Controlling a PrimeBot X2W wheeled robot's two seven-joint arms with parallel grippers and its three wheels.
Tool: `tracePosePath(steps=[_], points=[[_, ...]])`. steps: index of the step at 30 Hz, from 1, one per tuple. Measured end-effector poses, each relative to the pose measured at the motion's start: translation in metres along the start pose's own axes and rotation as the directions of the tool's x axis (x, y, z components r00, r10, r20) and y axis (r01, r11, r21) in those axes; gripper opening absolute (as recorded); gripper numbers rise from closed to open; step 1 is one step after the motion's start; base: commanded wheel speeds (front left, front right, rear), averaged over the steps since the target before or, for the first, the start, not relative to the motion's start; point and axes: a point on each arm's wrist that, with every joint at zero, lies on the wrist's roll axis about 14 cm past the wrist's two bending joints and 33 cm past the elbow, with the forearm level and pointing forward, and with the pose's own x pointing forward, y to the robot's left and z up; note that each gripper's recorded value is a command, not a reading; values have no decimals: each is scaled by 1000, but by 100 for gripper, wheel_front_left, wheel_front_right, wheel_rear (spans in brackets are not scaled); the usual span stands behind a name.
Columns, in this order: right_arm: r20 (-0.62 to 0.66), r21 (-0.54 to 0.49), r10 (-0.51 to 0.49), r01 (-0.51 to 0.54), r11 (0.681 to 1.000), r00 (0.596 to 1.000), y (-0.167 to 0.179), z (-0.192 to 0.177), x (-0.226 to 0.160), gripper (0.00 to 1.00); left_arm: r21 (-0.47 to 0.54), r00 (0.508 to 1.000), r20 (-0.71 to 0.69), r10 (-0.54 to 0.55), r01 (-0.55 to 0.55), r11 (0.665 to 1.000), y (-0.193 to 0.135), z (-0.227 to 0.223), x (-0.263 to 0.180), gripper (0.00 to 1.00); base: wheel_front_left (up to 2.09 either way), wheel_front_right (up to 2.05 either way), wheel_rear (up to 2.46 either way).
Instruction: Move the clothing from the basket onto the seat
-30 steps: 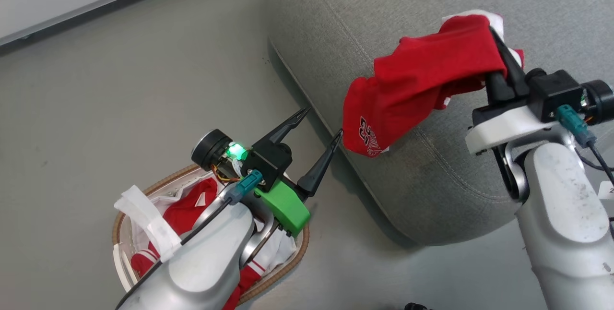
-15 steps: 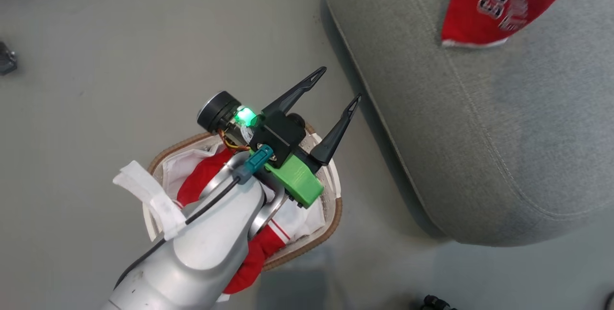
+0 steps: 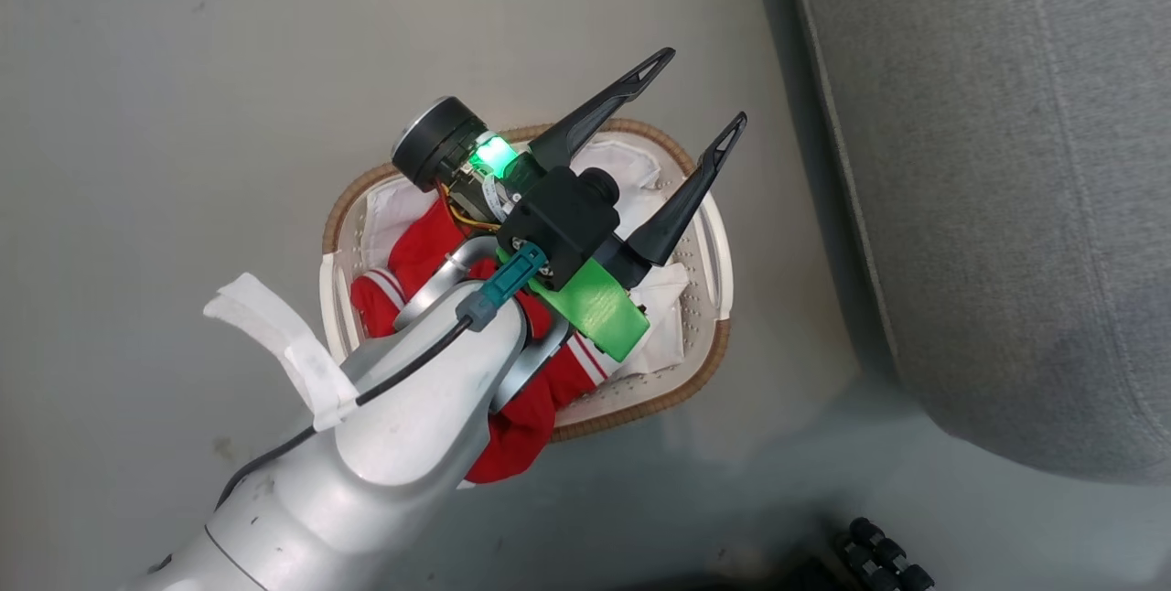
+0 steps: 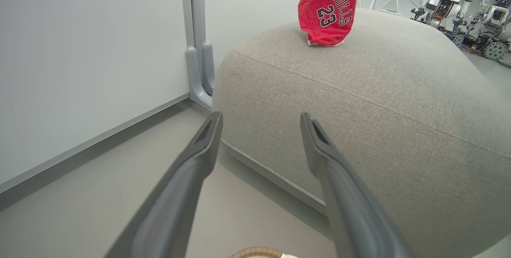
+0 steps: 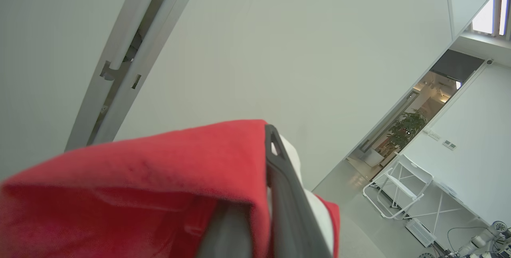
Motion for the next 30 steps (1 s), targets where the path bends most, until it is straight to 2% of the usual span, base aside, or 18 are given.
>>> tracePosePath(steps=[5, 9, 12, 16, 17, 18, 19, 20, 21, 30], points=[[-186, 71, 75, -63, 996, 980, 60, -85, -15, 0, -26, 998, -57, 33, -35, 999, 16, -31, -12, 100, 0, 0, 0], [-324, 119, 151, -118, 986, 934, 108, -143, -46, 0, -40, 994, -94, 60, -64, 997, 28, -49, -21, 100, 0, 0, 0], [-359, 160, 173, -122, 980, 917, 128, -161, -61, 0, -46, 991, -108, 75, -80, 996, 34, -56, -25, 100, 0, 0, 0], [-388, 180, 153, -88, 980, 909, 123, -173, -80, 0, -41, 991, -111, 80, -85, 996, 36, -56, -25, 100, 0, 0, 0], [-397, 182, 151, -83, 980, 905, 122, -175, -86, 10, -40, 991, -109, 79, -84, 996, 36, -55, -24, 100, 0, 0, 0], [-405, 185, 152, -82, 979, 901, 122, -177, -90, 38, -39, 991, -108, 79, -84, 996, 36, -55, -24, 100, 0, 0, 0], [-416, 190, 165, -92, 977, 894, 127, -180, -96, 47, -38, 991, -107, 79, -83, 996, 36, -54, -24, 100, 0, 0, 0], [-424, 198, 181, -104, 975, 888, 132, -181, -103, 91, -36, 991, -106, 79, -83, 996, 36, -53, -23, 100, 0, 0, 0], [-426, 208, 187, -105, 972, 885, 135, -181, -106, 100, -36, 991, -104, 79, -83, 996, 36, -52, -23, 100, 0, 0, 0], [-394, 215, 257, -184, 959, 882, 148, -161, -133, 100, -27, 991, -95, 93, -96, 995, 35, -40, -23, 100, 0, 0, 0]])
